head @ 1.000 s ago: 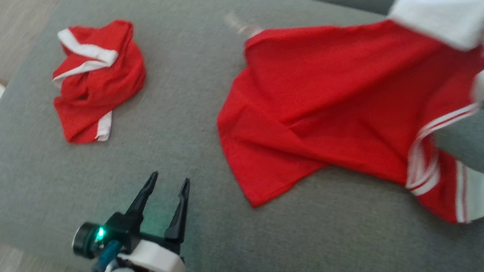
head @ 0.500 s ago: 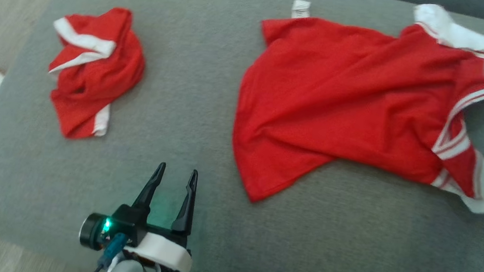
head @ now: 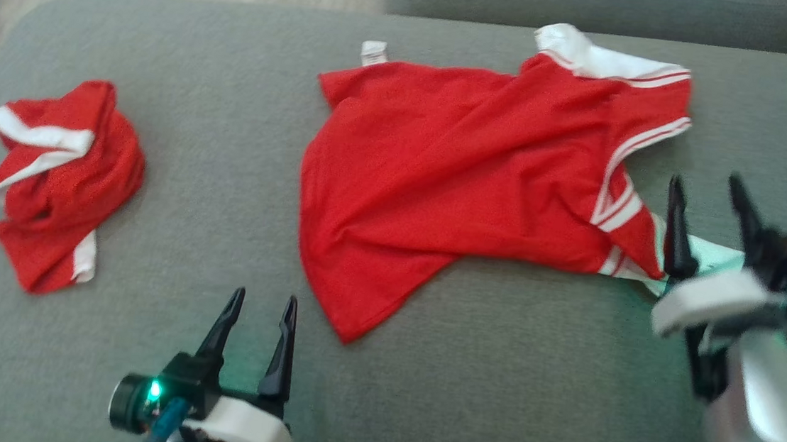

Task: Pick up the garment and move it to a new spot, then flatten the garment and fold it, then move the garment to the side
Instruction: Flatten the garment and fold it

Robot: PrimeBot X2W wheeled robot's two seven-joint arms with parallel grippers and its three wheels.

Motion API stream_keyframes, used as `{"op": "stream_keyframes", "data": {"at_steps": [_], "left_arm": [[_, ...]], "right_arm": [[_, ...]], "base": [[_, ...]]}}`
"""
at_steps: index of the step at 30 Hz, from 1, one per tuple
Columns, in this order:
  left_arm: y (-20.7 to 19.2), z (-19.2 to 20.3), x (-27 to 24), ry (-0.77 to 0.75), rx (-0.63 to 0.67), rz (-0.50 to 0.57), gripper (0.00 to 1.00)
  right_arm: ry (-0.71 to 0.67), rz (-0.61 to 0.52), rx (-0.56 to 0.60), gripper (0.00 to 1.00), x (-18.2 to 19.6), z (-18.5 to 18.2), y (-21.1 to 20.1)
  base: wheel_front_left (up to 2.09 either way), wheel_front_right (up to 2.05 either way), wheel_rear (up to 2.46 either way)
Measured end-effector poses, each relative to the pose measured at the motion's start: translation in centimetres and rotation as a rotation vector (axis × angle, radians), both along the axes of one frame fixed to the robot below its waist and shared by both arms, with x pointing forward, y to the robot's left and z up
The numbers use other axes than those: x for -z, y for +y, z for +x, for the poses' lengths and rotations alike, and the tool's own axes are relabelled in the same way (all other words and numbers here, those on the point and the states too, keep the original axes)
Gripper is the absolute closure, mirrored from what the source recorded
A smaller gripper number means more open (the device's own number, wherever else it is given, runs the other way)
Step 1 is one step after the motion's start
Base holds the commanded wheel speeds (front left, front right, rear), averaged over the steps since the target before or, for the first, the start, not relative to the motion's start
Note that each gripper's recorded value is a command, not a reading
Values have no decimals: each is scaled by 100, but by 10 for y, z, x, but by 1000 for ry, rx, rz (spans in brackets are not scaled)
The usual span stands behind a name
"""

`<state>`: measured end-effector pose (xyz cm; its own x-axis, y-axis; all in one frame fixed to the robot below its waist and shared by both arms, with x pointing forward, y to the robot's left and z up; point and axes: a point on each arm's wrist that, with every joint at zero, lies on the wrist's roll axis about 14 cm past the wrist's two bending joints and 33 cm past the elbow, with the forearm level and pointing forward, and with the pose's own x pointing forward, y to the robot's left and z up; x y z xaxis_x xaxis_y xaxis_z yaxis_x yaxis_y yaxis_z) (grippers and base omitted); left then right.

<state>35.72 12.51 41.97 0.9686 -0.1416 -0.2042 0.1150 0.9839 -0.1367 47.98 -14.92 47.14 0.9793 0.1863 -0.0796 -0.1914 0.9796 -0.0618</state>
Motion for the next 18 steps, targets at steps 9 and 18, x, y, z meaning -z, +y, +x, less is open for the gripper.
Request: {"op": "stream_keyframes", "data": {"at_steps": [9, 18], "left_arm": [[-40, -6, 6, 24, 137, -55, 0], [-79, -21, 46, 182, 264, -111, 0]], "right_arm": [[55, 60, 109, 0, 22, -57, -28], [28, 43, 197, 0, 14, -66, -63]], "base": [[0, 0, 0], [0, 0, 0]]}}
